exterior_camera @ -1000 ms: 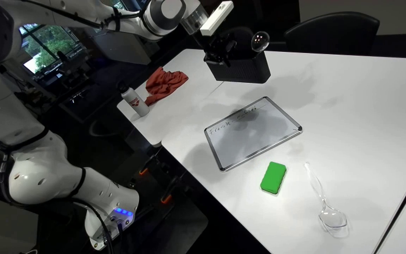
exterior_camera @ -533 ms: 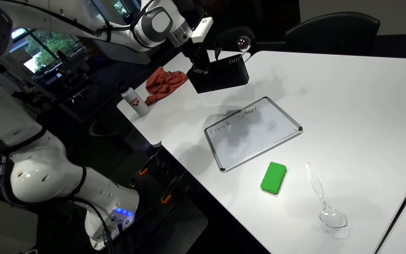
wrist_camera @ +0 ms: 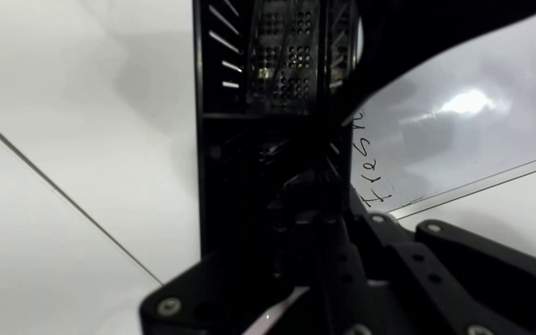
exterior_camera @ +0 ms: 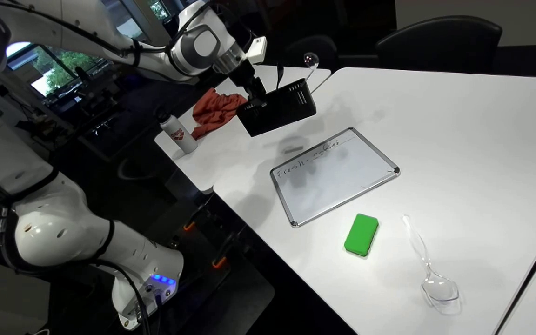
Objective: Move the black cutlery box to the left side of the table
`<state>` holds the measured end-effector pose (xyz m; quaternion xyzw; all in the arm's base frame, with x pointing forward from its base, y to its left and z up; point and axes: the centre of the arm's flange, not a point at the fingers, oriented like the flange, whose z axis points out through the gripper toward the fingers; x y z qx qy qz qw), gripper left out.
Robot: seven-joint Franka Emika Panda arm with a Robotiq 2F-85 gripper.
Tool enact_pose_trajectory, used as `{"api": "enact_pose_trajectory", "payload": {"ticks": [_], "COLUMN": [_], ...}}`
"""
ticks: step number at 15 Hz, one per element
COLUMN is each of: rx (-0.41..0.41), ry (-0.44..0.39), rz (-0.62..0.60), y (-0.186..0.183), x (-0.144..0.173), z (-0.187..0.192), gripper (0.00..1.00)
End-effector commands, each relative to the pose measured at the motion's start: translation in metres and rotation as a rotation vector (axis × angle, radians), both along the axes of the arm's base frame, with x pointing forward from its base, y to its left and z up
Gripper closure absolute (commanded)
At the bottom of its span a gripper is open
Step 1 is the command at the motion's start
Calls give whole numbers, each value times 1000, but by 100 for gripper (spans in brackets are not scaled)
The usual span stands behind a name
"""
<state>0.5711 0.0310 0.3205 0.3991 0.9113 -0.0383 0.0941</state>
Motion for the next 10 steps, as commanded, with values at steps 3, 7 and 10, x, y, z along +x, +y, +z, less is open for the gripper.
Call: {"api": "enact_pose_trajectory", "payload": {"ticks": [3, 7, 10], "rx": [-6, -10, -40], "ry": [-17, -65, -114], "rz": [37, 202, 344], "y": [5, 34, 53], "x": [3, 11, 12], "z": [-3, -21, -31], "gripper": [99, 99, 99]}}
